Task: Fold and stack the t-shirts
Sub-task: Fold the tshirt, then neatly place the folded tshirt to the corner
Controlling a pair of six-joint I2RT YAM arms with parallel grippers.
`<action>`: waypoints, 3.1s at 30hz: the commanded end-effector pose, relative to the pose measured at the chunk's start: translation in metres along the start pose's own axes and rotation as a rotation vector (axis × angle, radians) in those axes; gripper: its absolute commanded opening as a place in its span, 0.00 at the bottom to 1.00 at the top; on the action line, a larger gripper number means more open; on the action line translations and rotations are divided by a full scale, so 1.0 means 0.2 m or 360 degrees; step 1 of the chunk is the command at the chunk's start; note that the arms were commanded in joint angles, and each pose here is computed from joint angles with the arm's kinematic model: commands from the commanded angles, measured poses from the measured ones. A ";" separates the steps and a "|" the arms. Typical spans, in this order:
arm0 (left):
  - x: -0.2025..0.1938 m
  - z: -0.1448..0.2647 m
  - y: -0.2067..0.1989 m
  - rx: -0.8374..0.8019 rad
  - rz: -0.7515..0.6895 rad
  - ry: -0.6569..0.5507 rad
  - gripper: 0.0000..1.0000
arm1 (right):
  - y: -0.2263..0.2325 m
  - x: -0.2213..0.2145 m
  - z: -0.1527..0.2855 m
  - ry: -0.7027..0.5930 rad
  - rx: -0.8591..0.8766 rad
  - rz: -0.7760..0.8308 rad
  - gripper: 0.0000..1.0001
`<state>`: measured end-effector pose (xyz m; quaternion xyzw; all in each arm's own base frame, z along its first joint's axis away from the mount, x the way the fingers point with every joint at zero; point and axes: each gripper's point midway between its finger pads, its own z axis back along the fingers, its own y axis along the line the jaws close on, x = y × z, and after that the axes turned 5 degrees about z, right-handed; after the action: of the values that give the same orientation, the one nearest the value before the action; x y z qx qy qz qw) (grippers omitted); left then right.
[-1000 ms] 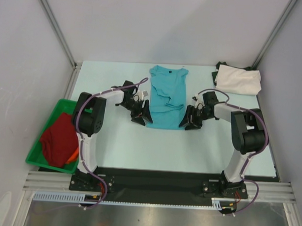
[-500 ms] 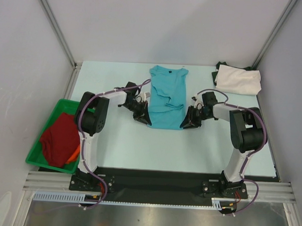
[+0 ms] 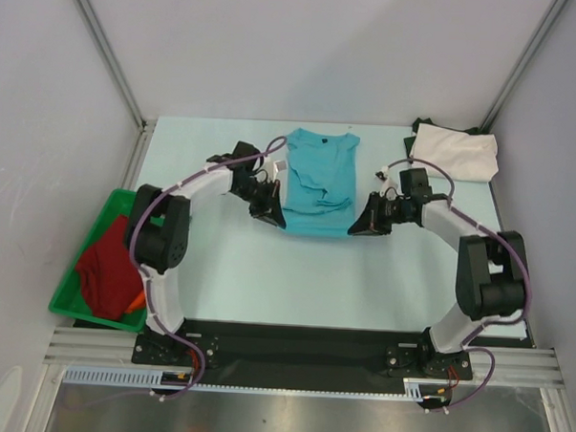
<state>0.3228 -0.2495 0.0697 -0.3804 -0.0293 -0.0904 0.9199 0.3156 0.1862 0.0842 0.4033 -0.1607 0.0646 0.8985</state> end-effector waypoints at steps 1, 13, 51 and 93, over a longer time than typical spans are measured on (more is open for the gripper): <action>0.06 0.21 -0.20 -0.0006 -0.0275 -0.0173 0.00 | 0.13 -0.04 0.12 -0.0037 0.0095 0.0032 0.00; -0.12 0.20 -0.26 -0.0005 -0.0350 -0.0099 0.01 | 0.22 -0.18 0.23 -0.0077 0.0133 -0.0010 0.00; 1.31 0.39 -0.03 0.0326 -0.0615 -0.0952 0.82 | -0.17 1.31 0.06 -0.0684 -0.0362 0.0560 0.75; 0.66 -0.28 -0.10 -0.0413 -0.0260 -0.0142 0.73 | -0.62 0.70 -0.52 -0.0050 -0.0009 -0.0023 0.72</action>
<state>0.4400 -0.3166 0.0518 -0.4961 -0.0651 -0.1266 0.8565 0.5325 0.1735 0.0439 0.4336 -0.2543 0.0841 0.8603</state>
